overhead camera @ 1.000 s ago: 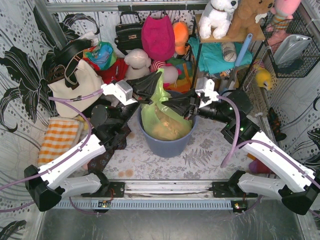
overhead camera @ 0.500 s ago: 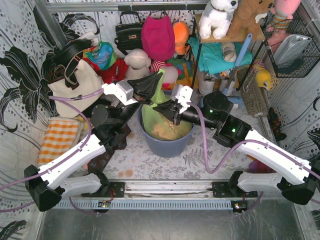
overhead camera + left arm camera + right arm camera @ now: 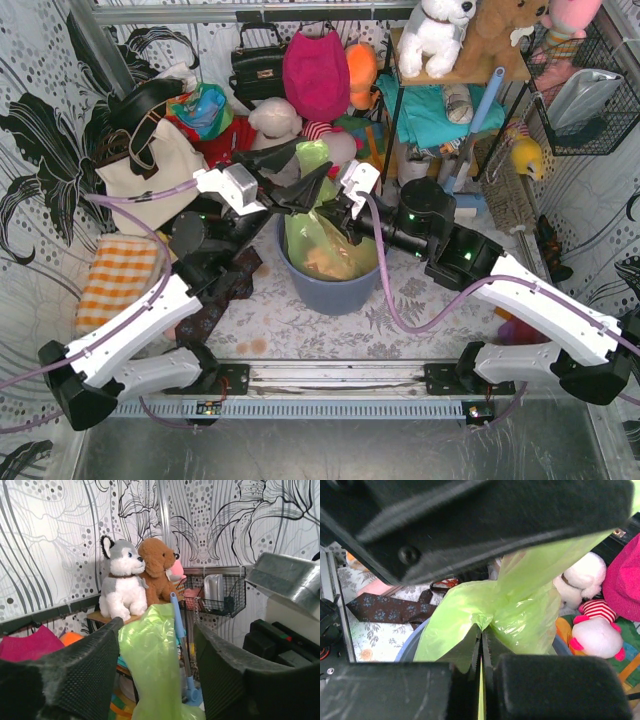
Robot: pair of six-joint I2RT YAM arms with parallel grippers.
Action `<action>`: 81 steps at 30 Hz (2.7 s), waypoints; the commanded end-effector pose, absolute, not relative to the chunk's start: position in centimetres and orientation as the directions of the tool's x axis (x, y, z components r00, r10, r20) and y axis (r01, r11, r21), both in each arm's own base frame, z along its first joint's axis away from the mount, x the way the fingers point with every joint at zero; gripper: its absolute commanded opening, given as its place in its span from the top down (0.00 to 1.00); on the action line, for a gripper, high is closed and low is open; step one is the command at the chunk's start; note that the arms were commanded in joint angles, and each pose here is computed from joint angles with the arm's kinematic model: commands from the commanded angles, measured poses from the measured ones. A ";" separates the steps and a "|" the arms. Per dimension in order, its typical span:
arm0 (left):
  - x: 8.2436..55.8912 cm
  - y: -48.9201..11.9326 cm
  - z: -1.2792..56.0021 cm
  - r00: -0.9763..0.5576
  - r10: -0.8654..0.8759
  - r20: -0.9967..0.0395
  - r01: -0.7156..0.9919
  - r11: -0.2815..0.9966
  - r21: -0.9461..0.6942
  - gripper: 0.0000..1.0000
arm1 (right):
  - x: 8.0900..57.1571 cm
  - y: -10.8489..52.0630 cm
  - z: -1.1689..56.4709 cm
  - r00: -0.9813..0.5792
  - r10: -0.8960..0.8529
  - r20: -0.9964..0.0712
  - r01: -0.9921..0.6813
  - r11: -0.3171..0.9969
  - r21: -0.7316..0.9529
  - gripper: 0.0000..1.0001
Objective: Tie the trash bag
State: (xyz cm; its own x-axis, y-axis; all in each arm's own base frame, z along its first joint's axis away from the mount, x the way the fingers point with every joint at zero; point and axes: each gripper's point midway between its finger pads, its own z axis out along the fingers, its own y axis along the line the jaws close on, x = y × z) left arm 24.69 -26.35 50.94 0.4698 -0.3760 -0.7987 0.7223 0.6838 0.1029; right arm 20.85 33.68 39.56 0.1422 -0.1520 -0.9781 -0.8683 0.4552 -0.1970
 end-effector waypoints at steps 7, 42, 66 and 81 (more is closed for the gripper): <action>24.1 -19.8 51.1 0.424 -0.369 -0.827 0.590 0.805 -0.057 0.25 | 20.4 33.1 39.5 0.067 -0.196 -0.978 -0.873 0.462 -0.153 1.00; 22.4 -22.0 40.3 0.089 -0.175 -0.981 0.702 0.709 -0.063 0.30 | 20.0 33.1 38.4 -0.121 -0.186 -0.975 -0.844 0.537 0.002 1.00; 21.7 -24.0 39.9 0.044 -0.147 -0.988 0.775 0.629 -0.059 1.00 | 21.4 34.4 36.2 -0.302 0.039 -0.952 -0.719 0.647 0.255 1.00; 20.0 -24.3 39.6 0.000 -0.169 -0.986 0.817 0.569 -0.098 1.00 | 24.7 34.3 39.0 -0.161 0.373 -0.914 -0.626 0.677 0.386 1.00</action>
State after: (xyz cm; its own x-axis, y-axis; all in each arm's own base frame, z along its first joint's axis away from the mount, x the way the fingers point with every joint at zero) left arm 20.84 -24.38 37.79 -0.0150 -0.1161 -0.9931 0.7986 0.5963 -0.0818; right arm 24.14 34.91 34.24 -0.2533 0.1823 -0.9501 -0.6423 0.7027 0.3060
